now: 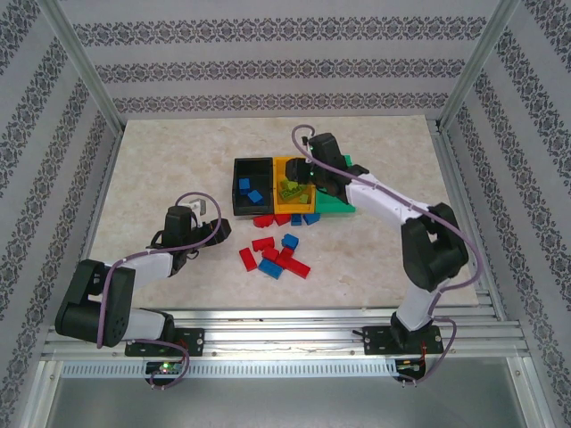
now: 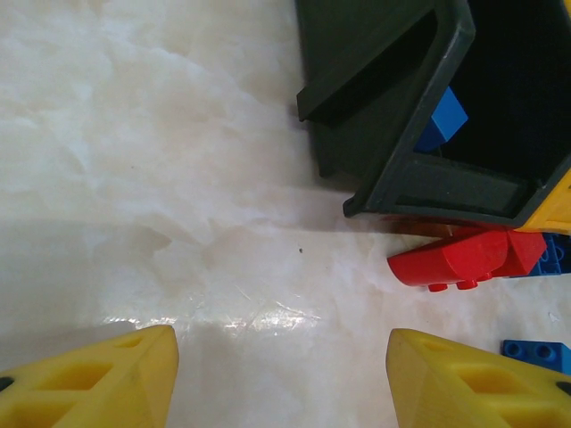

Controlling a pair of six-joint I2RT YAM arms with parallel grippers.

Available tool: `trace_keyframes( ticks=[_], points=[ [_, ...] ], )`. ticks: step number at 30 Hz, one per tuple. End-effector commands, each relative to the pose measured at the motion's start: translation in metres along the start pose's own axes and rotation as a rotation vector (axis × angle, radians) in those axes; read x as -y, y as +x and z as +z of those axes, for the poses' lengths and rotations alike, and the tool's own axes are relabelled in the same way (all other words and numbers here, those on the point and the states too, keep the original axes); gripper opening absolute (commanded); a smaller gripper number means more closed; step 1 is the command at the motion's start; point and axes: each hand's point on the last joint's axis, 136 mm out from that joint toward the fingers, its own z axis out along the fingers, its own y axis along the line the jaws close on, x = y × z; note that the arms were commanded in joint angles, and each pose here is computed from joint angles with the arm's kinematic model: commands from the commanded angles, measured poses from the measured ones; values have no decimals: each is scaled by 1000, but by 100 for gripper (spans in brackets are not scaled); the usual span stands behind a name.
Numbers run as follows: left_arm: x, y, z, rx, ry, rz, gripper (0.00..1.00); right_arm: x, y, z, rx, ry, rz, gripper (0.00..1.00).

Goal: Sort the legos into containers by color
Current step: Place the lego in the container.

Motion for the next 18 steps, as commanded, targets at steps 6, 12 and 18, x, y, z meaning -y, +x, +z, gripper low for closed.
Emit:
trace_keyframes(
  ticks=[6,12,18],
  points=[
    [4,-12,-1,36,29,-7,63,-21,-6,15,-72,-105,2,56],
    [5,-11,-1,33,35,-11,63,-17,11,-8,-68,-107,-22,57],
    [7,-9,2,19,54,-34,63,-4,40,-42,-66,-85,-103,59]
  ],
)
